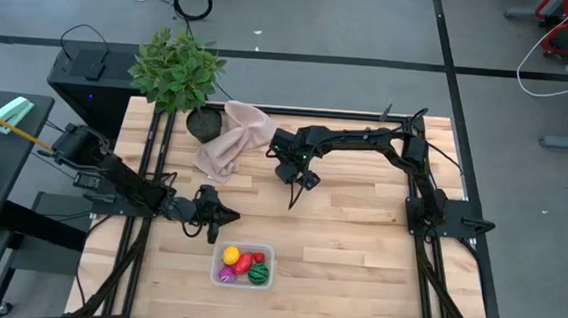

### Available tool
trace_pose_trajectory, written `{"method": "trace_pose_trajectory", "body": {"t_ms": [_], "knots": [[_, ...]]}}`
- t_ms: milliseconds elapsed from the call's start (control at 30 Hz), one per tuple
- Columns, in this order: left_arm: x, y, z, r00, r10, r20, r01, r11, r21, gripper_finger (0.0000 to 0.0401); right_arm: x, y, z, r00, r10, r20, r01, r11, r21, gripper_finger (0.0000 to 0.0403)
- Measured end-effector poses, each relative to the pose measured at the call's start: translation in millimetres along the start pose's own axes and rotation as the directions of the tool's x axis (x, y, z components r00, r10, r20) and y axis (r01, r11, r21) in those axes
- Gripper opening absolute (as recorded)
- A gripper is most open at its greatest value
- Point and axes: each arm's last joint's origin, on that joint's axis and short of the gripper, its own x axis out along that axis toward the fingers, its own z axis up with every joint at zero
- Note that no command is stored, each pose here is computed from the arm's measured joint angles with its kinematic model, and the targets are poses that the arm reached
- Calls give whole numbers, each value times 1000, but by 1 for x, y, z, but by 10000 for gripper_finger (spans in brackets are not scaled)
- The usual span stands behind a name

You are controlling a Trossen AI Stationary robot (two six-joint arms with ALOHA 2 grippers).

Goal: Pick and placing Produce into tupperware
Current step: Put the apple into the transparent bin

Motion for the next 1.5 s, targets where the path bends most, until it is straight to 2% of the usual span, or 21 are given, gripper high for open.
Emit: {"method": "trace_pose_trajectory", "body": {"t_ms": [533, 900, 1167, 1267, 1500], "knots": [[0, 0, 0, 1000, 0, 0, 0, 1000, 1, 40, 0, 0, 0, 1000, 8, 13, -8, 999, 43, 320], [0, 0, 0, 1000, 0, 0, 0, 1000, 1, 43, -1, 3, 5, 1000, 8, 19, -9, 999, 33, 269], [0, 0, 0, 1000, 0, 0, 0, 1000, 2, 43, -3, 2, 4, 1000, -14, -18, 15, 999, 30, 273], [0, 0, 0, 1000, 0, 0, 0, 1000, 3, 45, -9, 0, 5, 999, -13, -38, 14, 999, 34, 271], [0, 0, 0, 1000, 0, 0, 0, 1000, 3, 39, -38, -16, 17, 996, -85, -12, 86, 995, 50, 271]]}}
